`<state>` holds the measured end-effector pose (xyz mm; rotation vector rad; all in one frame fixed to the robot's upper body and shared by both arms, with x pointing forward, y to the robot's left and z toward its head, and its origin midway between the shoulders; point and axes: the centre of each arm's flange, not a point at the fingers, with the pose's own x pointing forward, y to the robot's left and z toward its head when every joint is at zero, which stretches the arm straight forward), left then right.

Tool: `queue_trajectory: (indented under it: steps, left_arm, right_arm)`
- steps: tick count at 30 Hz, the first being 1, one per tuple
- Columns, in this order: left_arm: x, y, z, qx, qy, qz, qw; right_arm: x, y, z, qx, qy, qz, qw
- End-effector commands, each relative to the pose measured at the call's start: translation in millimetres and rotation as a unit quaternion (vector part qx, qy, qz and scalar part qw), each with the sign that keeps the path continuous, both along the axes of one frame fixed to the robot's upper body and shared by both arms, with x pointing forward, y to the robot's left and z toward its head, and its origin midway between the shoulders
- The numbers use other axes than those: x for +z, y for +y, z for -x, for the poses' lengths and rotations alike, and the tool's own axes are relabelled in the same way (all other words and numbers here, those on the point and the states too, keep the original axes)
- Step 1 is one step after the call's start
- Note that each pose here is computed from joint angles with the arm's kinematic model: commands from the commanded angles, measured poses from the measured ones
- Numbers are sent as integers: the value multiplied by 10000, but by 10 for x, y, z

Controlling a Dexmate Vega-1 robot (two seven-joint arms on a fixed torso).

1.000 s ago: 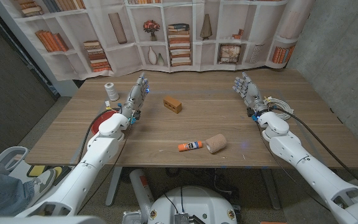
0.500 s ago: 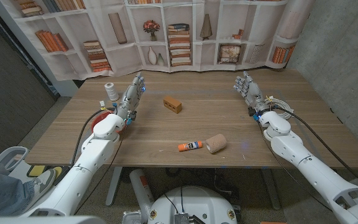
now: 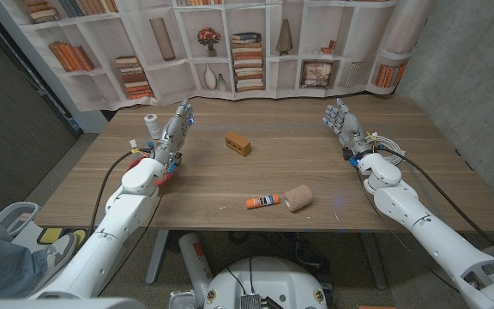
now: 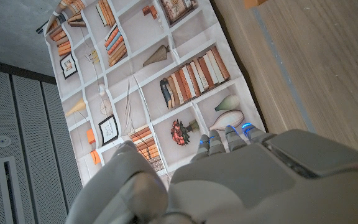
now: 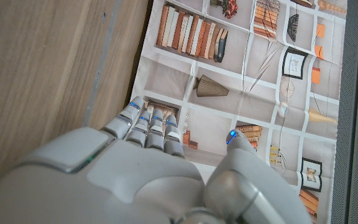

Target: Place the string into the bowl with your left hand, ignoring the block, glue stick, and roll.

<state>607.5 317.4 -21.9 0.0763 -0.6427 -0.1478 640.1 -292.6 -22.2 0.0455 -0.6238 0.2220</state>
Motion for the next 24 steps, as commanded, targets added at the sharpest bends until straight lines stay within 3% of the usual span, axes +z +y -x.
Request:
queue_trajectory:
  steps: [1,18,24]
  left_arm:
    - [-59,232,65,270,-27,20,9996]
    - [-53,446,250,586,-187,58,9981]
    - [-6,500,287,868,-228,-87,9959]
  right_arm:
    - [22,16,19,-72,11,21,10000]
    - [22,80,-4,-25,55,61,10000]
    - [30,104,-19,-2,54,100,9999]
